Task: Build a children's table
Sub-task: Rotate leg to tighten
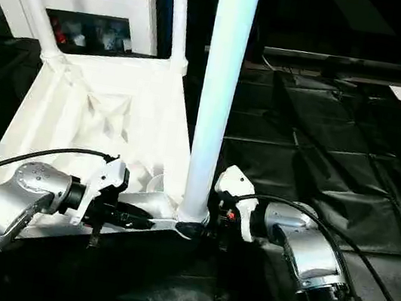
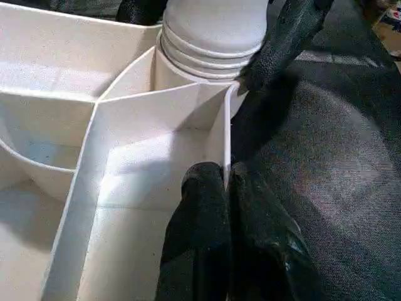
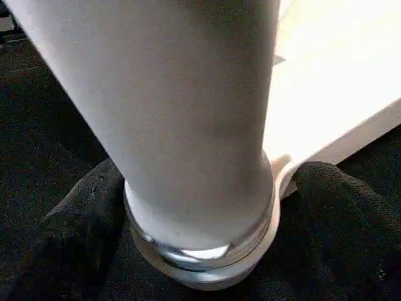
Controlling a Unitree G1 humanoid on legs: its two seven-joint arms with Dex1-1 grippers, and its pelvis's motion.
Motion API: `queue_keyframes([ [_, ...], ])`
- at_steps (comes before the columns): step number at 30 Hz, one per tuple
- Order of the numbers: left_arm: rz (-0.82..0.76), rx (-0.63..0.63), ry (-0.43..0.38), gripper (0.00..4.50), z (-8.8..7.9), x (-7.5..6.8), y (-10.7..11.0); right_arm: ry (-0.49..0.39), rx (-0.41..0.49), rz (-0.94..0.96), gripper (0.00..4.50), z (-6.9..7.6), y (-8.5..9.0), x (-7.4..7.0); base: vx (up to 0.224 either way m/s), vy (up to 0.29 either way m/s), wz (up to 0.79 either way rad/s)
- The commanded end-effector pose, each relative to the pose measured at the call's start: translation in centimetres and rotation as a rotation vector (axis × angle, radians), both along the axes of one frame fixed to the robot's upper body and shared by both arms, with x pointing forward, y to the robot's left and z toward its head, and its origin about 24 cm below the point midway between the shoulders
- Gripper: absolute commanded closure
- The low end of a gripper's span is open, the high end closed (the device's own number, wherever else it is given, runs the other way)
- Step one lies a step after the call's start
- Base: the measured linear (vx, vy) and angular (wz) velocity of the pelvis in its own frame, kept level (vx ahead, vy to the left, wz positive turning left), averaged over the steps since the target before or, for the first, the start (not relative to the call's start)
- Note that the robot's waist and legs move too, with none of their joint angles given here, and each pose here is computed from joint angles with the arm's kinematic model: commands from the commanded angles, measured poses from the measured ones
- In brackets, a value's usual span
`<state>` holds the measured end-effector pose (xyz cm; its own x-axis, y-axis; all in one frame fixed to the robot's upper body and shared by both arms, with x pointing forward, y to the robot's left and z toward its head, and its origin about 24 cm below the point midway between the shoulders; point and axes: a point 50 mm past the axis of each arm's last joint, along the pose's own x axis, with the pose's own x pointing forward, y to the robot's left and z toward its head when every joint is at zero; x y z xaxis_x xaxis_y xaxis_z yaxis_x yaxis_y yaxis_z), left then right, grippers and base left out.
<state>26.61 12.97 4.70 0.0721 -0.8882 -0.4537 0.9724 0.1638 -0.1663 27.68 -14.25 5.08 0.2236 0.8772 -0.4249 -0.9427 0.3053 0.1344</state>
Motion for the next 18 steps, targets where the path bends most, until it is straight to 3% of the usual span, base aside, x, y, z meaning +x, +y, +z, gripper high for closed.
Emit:
queue_keyframes([
  [1,-0.133,-0.086,-0.018,4.50,0.93,-0.82,-2.20,-0.048,0.091,0.100,0.32,1.56,2.13,-0.41,0.000,0.000,0.00],
  [10,-0.130,-0.084,-0.019,4.50,0.89,-0.85,-2.17,-0.035,0.102,0.114,1.02,1.49,2.26,-0.57,0.000,0.000,0.00],
  [18,-0.072,-0.080,-0.051,4.50,0.73,-0.25,-2.64,-0.047,0.095,0.079,1.28,1.03,2.66,-0.53,0.000,0.000,0.00],
])
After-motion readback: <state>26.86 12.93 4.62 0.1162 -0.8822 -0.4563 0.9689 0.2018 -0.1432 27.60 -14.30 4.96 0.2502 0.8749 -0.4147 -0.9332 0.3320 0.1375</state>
